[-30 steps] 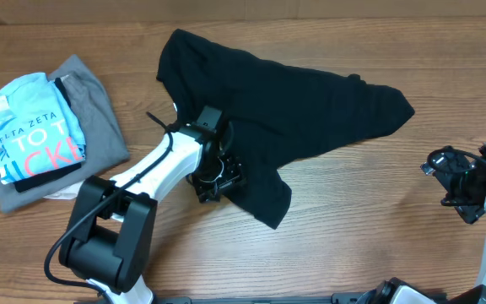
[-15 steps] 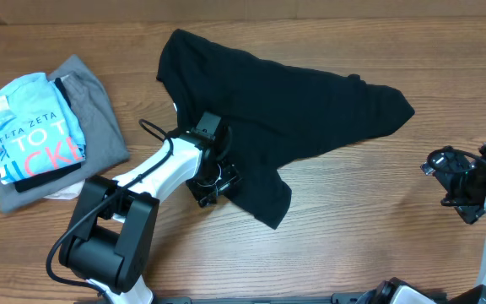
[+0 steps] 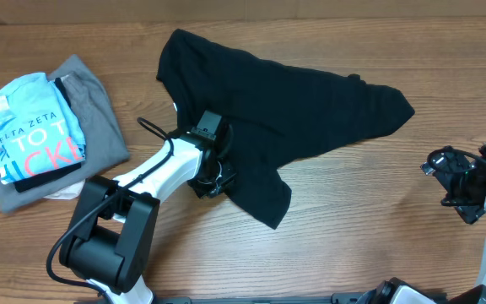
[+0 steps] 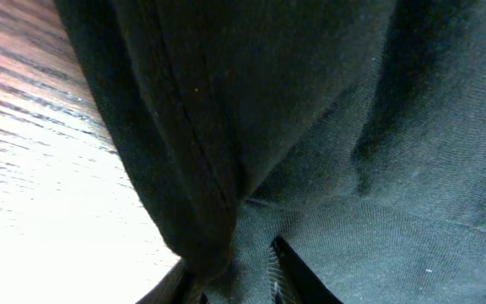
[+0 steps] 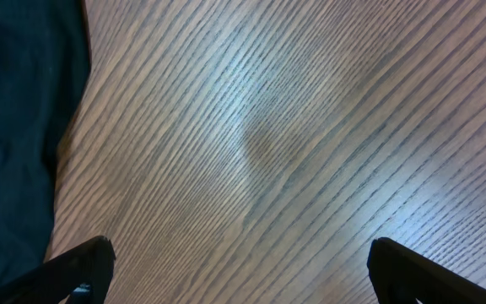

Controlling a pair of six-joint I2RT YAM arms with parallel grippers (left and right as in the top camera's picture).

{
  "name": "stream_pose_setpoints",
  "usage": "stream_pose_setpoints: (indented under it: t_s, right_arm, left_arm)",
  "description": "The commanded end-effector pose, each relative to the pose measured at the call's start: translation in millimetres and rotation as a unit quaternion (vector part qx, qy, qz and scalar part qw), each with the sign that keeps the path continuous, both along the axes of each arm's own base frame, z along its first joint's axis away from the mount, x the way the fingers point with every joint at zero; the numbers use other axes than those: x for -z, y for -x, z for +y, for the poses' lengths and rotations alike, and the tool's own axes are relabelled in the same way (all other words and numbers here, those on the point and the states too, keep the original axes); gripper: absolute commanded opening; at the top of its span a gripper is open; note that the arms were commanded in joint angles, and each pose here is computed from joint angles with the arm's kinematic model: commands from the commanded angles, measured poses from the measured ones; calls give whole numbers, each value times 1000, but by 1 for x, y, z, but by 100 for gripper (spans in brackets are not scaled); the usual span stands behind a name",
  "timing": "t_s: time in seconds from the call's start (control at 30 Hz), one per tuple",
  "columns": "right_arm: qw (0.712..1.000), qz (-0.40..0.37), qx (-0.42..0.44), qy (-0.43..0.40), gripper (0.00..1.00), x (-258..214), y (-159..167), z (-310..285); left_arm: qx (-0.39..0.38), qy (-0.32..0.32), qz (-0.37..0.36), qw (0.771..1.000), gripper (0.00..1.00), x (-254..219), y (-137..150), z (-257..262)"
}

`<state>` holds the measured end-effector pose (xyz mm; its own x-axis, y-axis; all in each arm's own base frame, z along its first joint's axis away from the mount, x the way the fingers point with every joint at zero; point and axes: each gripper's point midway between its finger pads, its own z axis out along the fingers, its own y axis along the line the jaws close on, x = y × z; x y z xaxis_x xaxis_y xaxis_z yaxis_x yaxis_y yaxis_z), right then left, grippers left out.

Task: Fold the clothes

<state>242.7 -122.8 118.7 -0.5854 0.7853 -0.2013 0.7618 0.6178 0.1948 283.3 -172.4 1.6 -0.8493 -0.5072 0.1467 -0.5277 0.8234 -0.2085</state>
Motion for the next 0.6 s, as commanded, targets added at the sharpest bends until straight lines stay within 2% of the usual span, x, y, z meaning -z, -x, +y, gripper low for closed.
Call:
stream_pose_setpoints:
  t_s: [0.0,0.13,0.33,0.43,0.5,0.57]
  right_arm:
    - [1000,-14,1,14,100,-10,-3,-5]
    - [1000,-14,1,14,100,-10,-3,-5]
    - [1000,-14,1,14,100,-10,-3,-5]
    - [1000,-14,1,14,100,-10,-3,-5]
    - [1000,-14,1,14,100,-10,-3,-5]
    - [1000,-14,1,14,100,-10,-3,-5]
  left_arm:
    - [19,-14,-7,1000,36,1,4,-1]
    - [24,-14,-7,1000,41,1,8,-6]
    - [25,-23,-11,999,39,2,9,-8]
    - [24,-34,-17,999,29,3,6,-4]
    - [23,-42,-21,999,13,3,5,-1]
    - [22,-48,-23,998,6,4,4,1]
